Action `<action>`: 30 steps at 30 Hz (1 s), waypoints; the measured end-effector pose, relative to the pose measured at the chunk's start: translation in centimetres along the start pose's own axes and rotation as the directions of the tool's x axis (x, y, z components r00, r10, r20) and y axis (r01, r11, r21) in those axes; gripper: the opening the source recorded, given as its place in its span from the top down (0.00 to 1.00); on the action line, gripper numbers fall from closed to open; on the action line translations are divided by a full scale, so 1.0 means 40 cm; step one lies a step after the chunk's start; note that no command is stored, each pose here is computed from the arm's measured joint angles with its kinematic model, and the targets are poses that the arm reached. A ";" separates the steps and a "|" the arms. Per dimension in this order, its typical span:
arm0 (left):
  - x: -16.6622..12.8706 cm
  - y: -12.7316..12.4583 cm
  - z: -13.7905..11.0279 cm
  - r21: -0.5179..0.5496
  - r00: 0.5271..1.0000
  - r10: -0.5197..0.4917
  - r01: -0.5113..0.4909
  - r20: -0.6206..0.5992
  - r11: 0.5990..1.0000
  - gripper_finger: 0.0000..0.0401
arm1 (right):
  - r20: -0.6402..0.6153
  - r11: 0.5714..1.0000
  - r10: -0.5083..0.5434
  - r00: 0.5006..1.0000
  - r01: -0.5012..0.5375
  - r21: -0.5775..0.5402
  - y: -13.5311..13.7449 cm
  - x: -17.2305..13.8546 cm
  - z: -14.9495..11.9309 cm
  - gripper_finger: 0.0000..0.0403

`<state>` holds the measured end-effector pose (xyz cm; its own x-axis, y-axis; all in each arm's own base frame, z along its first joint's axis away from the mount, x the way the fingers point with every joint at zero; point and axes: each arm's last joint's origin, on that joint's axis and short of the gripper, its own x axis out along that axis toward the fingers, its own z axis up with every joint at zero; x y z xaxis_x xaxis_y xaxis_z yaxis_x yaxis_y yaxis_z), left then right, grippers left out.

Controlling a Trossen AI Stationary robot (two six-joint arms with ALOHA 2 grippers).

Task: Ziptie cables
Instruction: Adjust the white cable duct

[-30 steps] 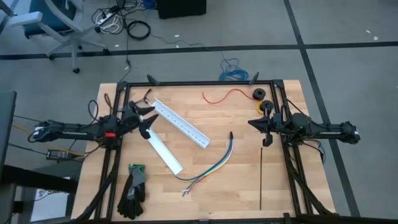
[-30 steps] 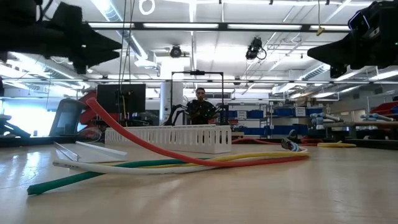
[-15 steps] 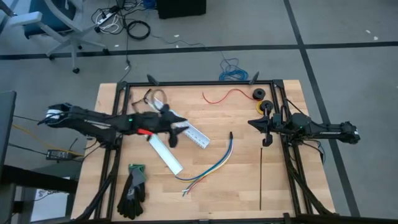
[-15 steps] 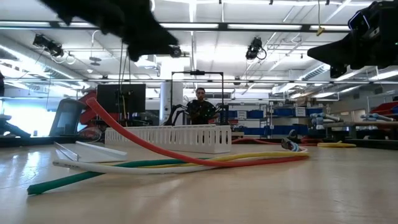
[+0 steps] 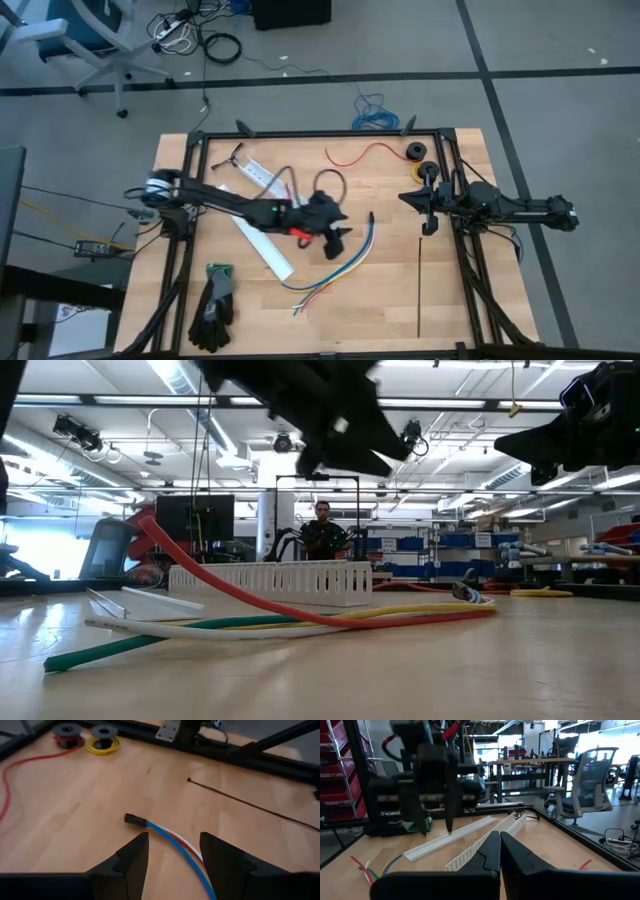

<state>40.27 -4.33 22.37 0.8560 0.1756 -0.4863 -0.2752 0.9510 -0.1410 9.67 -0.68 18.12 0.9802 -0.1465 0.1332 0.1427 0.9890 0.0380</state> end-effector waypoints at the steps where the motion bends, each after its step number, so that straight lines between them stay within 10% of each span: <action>1: 0.020 -0.006 -0.001 -0.004 1.000 0.004 -0.005 -0.013 1.000 0.53 | 0.000 1.000 0.000 1.000 0.000 0.000 0.000 0.000 0.000 1.00; 30: 0.298 -0.084 -0.104 -0.125 0.982 0.021 -0.045 -0.189 0.991 0.54 | 0.004 1.000 0.000 1.000 0.000 0.000 0.000 0.000 0.001 1.00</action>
<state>49.58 -6.49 13.44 0.7518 0.1440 -0.6435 -0.3659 0.9029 -0.2254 9.66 -0.68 18.16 0.9795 -0.1469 0.1375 0.1430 0.9890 0.0382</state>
